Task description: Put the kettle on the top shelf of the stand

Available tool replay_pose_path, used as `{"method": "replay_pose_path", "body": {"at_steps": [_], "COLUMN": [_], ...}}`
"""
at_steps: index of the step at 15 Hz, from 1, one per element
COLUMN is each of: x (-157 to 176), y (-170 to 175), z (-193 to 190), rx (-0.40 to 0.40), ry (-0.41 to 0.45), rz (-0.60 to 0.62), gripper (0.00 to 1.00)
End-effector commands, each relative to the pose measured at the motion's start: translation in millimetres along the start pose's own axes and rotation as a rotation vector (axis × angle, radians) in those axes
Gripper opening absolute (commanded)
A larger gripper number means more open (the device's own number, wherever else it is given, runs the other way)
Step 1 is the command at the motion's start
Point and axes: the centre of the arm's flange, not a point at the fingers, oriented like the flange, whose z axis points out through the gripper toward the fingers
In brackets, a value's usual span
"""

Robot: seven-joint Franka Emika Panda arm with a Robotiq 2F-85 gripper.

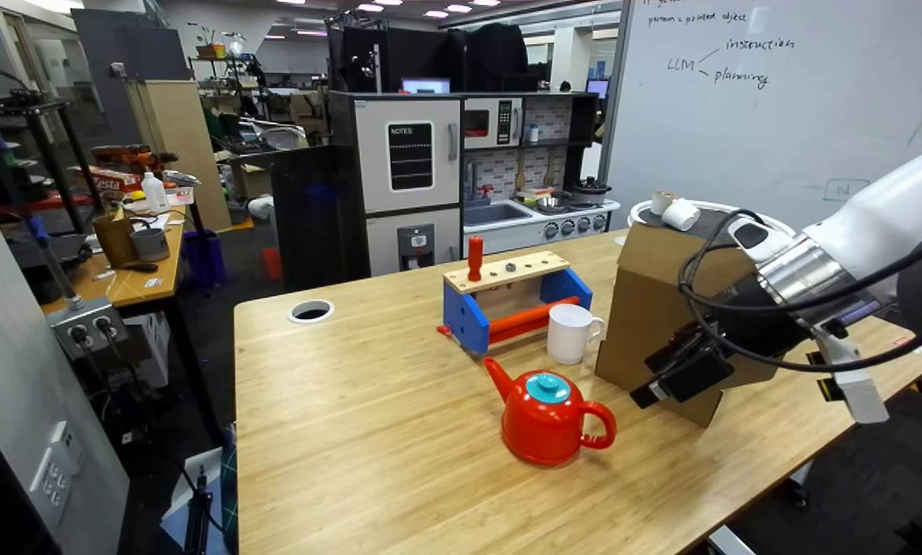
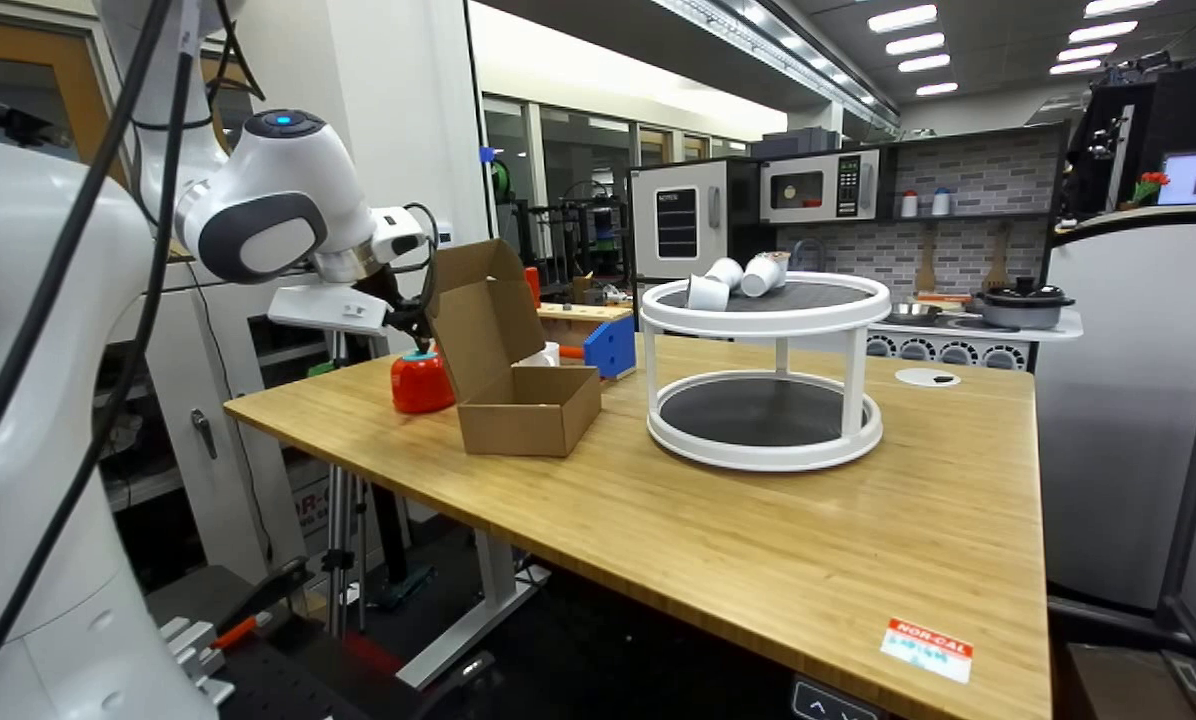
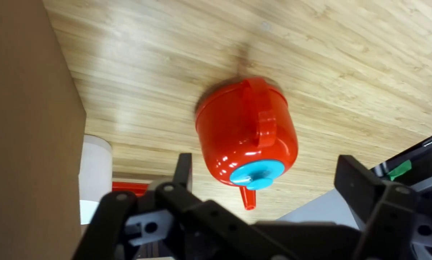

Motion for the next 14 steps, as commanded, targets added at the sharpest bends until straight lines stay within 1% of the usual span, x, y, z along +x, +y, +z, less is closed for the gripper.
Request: {"method": "replay_pose_path", "body": {"at_steps": [1,4,7,10,14], "x": [2,-5,-12,-12,-6], "y": [-8,-32,-44,-42,-28], "z": [22,31,39,46,53], "rx": [0.003,0.048,0.073,0.067,0.035], "ry": [-0.035,-0.082,-0.12,-0.136,-0.145], "rz": [-0.025,-0.073,-0.098,-0.097,-0.077], "gripper": [1.0,1.0,1.0,1.0,1.0]}}
